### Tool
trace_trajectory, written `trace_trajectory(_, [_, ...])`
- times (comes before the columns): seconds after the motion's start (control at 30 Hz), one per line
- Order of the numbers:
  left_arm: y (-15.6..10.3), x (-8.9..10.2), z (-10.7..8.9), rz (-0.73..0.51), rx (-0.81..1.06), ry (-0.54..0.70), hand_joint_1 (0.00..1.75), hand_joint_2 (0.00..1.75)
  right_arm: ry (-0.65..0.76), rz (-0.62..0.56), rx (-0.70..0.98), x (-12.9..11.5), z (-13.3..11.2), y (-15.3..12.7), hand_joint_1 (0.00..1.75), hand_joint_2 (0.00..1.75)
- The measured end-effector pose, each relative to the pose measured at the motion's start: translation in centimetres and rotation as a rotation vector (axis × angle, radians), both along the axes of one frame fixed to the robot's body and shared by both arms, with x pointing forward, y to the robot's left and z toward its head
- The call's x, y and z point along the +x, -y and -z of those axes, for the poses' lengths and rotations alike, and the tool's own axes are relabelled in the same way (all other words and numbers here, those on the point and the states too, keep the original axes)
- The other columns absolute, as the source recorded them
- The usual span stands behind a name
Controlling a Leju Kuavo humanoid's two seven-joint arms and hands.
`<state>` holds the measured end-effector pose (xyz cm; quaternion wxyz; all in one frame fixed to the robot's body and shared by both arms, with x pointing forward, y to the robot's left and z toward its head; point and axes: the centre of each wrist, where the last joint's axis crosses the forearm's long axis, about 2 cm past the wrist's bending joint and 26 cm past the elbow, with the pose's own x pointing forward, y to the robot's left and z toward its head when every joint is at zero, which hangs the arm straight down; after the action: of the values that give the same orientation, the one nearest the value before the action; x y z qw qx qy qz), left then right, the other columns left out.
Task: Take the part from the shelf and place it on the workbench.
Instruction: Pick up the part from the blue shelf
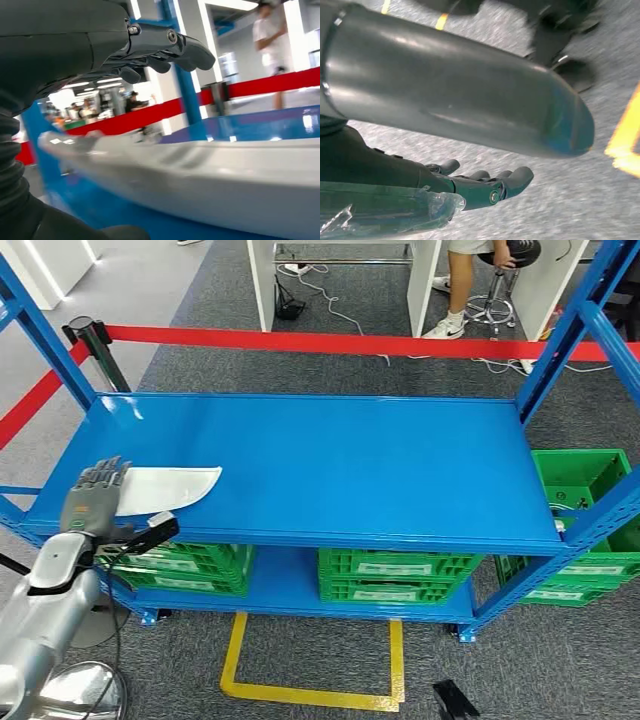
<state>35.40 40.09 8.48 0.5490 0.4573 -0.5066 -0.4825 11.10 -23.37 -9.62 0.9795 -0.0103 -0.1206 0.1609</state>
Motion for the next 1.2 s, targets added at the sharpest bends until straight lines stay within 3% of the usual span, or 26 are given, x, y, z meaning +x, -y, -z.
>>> trace_trajectory(0.5, [2.0,1.0,-0.2,0.064,-0.062,0.115,0.00,1.75,0.015,0.027,0.026,0.6,-0.3,-0.9,0.00,0.00])
trace_trajectory(0.57, [2.2,1.0,-0.2,0.061,-0.077,0.103,0.20,1.75,0.015,0.029,0.028,0.6,-0.3,-1.0,0.00,0.00])
trace_trajectory(0.63, [2.4,1.1,-0.1,0.053,-0.095,0.080,1.07,1.75,0.015,0.032,0.029,0.6,-0.3,-1.0,0.00,0.00])
trace_trajectory(0.7, [2.5,1.2,0.0,0.046,-0.111,0.053,1.75,1.75,0.015,0.034,0.028,0.6,-0.3,-1.0,0.00,0.00])
trace_trajectory(1.2, [2.4,0.8,1.0,-0.027,-0.166,-0.042,1.75,1.75,0.014,0.051,0.027,0.6,-0.3,-1.1,0.00,0.00])
